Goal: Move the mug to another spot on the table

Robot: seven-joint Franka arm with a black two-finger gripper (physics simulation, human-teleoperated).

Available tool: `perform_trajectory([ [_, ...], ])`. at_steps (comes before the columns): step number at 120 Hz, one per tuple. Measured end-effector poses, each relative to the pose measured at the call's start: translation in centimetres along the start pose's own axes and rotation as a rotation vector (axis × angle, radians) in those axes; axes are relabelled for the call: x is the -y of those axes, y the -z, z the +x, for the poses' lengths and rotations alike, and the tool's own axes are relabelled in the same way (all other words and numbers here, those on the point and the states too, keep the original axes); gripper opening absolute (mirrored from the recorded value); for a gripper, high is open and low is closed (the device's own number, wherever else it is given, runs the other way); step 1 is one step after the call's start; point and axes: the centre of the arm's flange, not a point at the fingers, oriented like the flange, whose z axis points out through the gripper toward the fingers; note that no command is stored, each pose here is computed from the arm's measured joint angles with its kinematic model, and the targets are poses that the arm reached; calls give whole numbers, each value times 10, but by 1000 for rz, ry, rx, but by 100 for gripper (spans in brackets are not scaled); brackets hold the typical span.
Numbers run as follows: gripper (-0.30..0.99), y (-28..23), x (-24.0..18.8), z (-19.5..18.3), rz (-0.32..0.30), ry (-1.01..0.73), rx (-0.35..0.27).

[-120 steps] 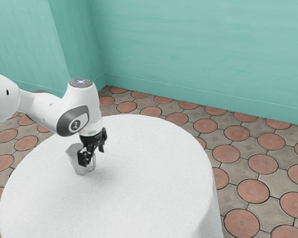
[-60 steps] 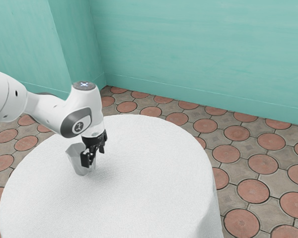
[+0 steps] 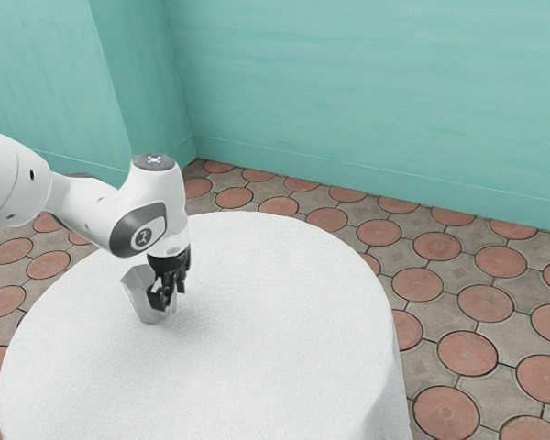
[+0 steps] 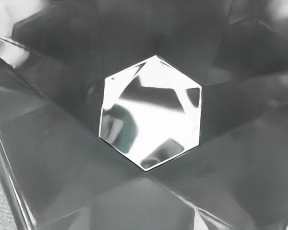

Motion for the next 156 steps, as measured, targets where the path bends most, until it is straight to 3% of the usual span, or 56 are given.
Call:
perform_trajectory([
  [13,20,-3,0,-1,3,0,-4],
  [64,5,6,-2,-3,1,-18,-31],
  [112,-1,18,5,-40,-16,-169,-129],
  [156,-1,28,33,-100,2,-264,-145],
])
